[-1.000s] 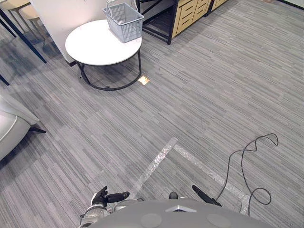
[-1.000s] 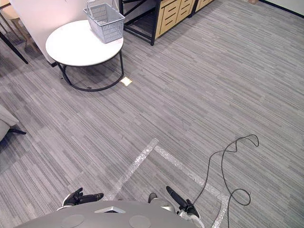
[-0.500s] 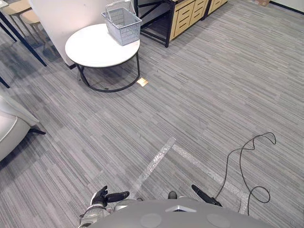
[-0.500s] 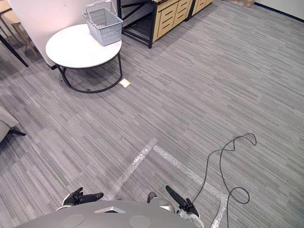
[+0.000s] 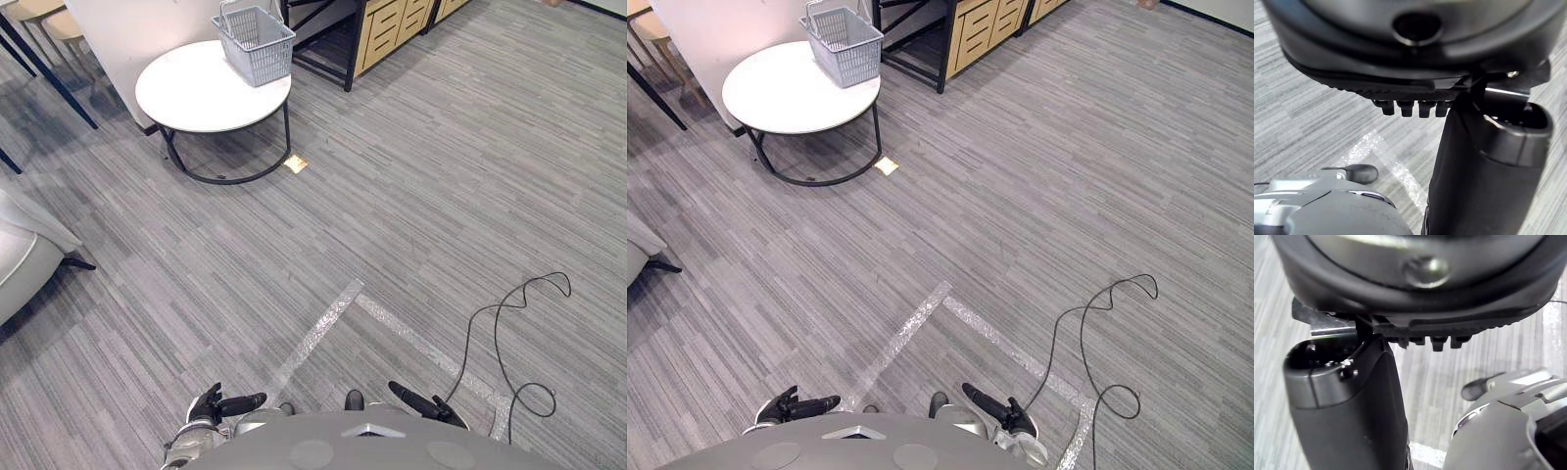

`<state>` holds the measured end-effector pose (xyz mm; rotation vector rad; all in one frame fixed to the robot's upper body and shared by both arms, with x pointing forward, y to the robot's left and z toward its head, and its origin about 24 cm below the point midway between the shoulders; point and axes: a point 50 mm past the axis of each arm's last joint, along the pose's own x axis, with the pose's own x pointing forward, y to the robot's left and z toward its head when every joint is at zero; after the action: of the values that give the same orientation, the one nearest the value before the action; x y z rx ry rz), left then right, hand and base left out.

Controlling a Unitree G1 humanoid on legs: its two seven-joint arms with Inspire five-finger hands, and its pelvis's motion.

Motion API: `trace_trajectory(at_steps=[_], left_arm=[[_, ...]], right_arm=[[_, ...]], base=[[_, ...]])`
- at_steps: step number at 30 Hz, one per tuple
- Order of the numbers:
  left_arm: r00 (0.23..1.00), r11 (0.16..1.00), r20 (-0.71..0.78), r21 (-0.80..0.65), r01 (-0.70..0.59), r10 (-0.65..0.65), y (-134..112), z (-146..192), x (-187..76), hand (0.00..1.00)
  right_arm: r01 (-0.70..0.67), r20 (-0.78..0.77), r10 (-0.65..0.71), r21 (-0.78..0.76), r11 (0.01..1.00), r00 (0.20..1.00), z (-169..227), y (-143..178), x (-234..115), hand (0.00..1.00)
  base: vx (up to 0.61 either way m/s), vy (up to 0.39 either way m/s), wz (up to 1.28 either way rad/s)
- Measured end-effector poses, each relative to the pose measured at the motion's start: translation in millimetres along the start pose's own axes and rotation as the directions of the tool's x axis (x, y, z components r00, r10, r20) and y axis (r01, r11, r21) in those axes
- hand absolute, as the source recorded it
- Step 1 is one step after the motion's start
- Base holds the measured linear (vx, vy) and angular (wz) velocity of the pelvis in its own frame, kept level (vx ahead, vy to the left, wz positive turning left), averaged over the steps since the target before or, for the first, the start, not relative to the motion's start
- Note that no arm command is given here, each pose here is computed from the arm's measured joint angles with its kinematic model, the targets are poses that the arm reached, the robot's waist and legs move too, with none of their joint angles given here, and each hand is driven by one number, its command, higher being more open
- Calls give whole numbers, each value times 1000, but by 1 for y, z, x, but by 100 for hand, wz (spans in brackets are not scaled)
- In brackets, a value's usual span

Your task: Pick vegetable in the basket

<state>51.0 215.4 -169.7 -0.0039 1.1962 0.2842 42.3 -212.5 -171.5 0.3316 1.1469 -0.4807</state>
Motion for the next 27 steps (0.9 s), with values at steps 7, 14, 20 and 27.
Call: trace_trajectory(at_steps=[7, 14, 20, 27], left_arm=[[997, 996, 74, -93, 7, 0, 1, 22, 4, 100], [993, 963, 115, -260, 65, -36, -7, 30, 4, 100], [991, 956, 128, -286, 65, -29, -9, 31, 4, 100], [994, 961, 110, -275, 28, 3, 1, 35, 6, 100]], right_arm=[[-12, 18, 11, 65, 998, 1000, 6, 5, 2, 100], [2, 23, -3, 70, 998, 1000, 9, 0, 2, 100], [-12, 51, 10, 22, 1000, 999, 16, 3, 3, 100], [-7, 15, 7, 1, 1000, 1000, 8, 7, 3, 100]], base=[[-22, -67, 7], [64, 12, 5], [289, 248, -45], [460, 273, -20]])
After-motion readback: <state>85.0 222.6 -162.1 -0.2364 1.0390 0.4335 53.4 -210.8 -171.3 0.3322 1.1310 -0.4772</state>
